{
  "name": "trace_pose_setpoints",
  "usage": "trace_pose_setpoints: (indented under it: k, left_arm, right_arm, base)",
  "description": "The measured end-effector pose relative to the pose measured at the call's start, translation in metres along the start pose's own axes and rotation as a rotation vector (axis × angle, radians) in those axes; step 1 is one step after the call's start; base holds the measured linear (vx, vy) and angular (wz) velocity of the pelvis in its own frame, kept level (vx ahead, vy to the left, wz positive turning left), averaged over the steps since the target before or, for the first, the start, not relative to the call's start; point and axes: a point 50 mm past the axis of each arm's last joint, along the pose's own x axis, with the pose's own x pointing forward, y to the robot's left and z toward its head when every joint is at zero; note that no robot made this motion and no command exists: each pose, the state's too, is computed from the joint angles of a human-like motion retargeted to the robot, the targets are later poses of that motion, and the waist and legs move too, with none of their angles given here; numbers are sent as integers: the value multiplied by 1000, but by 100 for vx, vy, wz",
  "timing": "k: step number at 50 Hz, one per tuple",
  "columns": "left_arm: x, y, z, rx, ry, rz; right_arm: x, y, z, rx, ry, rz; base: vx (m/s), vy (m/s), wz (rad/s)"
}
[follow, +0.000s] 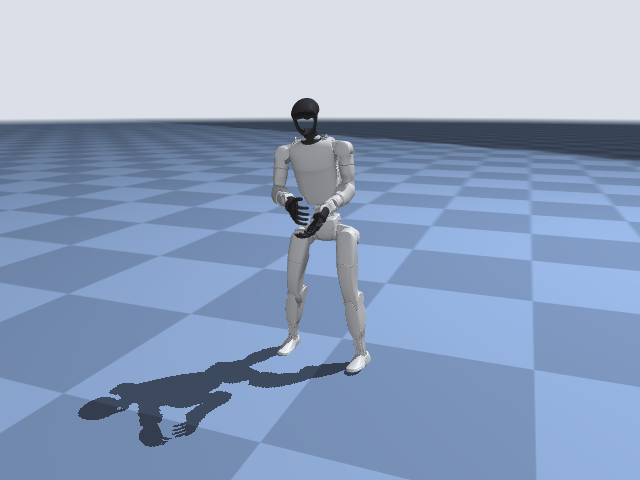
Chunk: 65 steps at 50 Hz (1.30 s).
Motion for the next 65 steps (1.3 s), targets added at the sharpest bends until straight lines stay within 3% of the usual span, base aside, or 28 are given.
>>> trace_pose_setpoints:
  k: [4,8,15,22,26,43,52,59,65]
  left_arm:
    - [-28,45,-47,-127,159,147]
    - [-45,56,-73,-23,294,164]
    - [-40,27,-89,187,437,3]
    - [-19,-18,-98,109,406,-1]
    - [-18,-23,-110,68,387,50]
    - [-12,6,-76,110,200,111]
    - [-14,27,-80,138,217,163]
    - [-33,33,-10,38,-36,252]
    - [-68,-1,122,443,-352,-118]
  right_arm:
    - [-44,13,-53,91,145,71]
    - [-81,6,-78,160,233,79]
    - [-106,-25,-81,217,233,-59]
    - [-113,-60,-67,201,110,-409]
    - [-116,-67,-69,170,116,-493]
    - [-94,-39,-72,127,120,-363]
    - [-88,-24,-90,317,216,-303]
    - [-53,15,-51,320,159,-99]
    - [-13,59,62,122,-262,220]
  base:
    - [-9,-10,-58]
    - [0,-12,-105]
    - [3,-10,-57]
    - [-4,-1,23]
    - [-9,5,38]
    - [-16,20,38]
    - [4,52,61]
    - [24,84,34]
    - [17,78,147]
